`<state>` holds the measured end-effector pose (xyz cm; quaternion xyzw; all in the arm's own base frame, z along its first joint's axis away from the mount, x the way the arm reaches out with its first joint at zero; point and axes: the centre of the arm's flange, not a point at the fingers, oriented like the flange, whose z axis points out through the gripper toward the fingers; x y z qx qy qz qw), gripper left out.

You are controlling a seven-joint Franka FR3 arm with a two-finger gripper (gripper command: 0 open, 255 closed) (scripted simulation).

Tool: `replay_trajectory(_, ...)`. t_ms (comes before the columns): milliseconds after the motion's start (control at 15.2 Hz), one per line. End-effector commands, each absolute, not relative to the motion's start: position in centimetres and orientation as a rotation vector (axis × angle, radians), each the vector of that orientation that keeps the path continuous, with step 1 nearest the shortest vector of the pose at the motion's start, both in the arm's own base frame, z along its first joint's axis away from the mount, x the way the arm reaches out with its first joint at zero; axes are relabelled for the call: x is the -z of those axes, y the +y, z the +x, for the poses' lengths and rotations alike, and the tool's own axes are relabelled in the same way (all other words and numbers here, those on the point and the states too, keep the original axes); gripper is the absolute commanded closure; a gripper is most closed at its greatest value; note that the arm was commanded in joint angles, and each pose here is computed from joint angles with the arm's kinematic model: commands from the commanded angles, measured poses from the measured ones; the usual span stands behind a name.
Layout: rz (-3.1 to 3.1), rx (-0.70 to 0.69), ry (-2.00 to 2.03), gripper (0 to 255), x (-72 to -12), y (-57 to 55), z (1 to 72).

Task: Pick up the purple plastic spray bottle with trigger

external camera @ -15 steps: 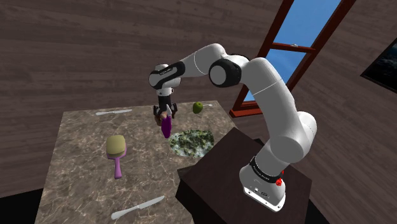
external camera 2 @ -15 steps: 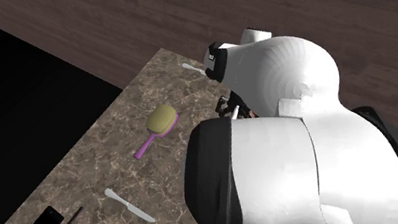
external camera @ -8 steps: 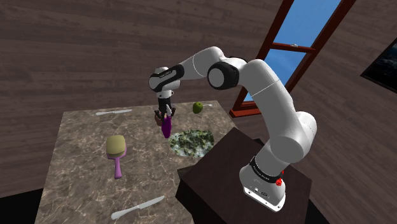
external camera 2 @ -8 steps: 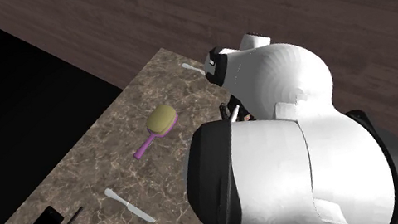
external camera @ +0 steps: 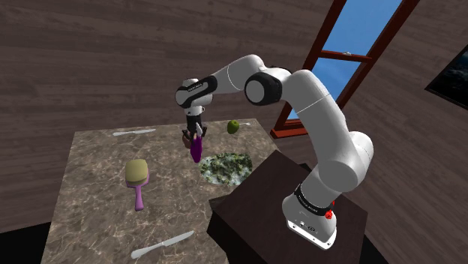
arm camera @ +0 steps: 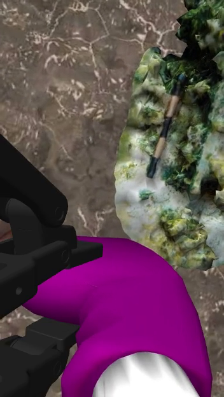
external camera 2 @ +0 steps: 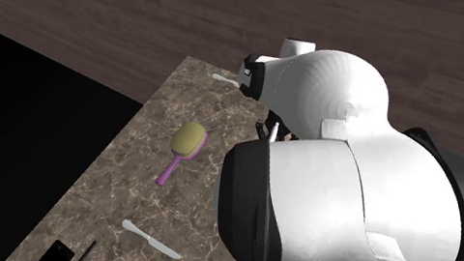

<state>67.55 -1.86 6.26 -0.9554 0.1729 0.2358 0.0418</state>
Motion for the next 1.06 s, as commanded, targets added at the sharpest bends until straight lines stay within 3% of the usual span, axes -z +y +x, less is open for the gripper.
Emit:
replay_trajectory(0,-2.924,-0.722,0.529,255,-7.1,-1.9,67.6)
replay_trajectory(990,-2.924,-0.722,0.529,255,-14.0,-1.9,67.6)
